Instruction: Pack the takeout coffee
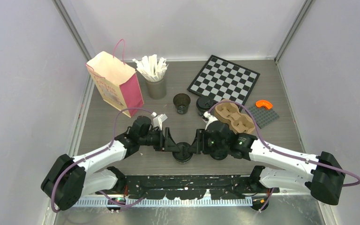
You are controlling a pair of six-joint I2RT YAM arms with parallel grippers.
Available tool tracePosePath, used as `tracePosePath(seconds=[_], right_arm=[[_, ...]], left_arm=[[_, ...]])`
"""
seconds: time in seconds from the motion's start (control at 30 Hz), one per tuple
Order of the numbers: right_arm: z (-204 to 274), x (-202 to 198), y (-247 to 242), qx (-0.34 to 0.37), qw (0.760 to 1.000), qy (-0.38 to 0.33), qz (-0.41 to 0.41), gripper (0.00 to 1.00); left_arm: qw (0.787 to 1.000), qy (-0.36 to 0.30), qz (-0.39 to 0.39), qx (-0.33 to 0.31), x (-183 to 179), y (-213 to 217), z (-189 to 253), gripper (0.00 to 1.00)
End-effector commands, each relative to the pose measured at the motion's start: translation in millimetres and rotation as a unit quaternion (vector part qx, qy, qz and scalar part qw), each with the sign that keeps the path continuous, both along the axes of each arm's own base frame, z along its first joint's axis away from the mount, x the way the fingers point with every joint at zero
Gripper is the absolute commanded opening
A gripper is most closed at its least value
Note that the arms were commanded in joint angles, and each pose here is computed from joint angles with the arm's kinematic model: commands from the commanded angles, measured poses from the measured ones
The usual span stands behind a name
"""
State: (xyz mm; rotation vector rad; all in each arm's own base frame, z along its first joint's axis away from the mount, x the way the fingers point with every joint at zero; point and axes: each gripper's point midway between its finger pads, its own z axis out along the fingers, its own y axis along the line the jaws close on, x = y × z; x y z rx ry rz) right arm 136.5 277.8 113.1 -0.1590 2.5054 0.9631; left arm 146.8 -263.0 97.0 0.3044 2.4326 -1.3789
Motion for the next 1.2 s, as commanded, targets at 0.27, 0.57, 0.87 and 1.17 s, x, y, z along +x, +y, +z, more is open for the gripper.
tracePosePath(seconds=[0.27, 0.57, 0.87, 1.17], right_arm=[[53, 6, 7, 0.039, 0.999, -0.031, -0.003, 0.41], [45, 9, 14, 0.025, 0.999, -0.019, -0.005, 0.36], [24, 8, 20, 0.003, 1.000, 0.000, 0.005, 0.26], [-17, -7, -1, -0.027, 0.999, 0.029, -0.005, 0.18]], left_arm=[[0.999, -0.016, 0.011, 0.041, 1, 6, -15, 0.50], [0.999, -0.018, 0.010, 0.044, 1, 6, -16, 0.50], [0.998, -0.015, 0.006, 0.053, -3, 9, -17, 0.50], [0.997, -0.009, 0.007, 0.072, -6, 15, -26, 0.49]])
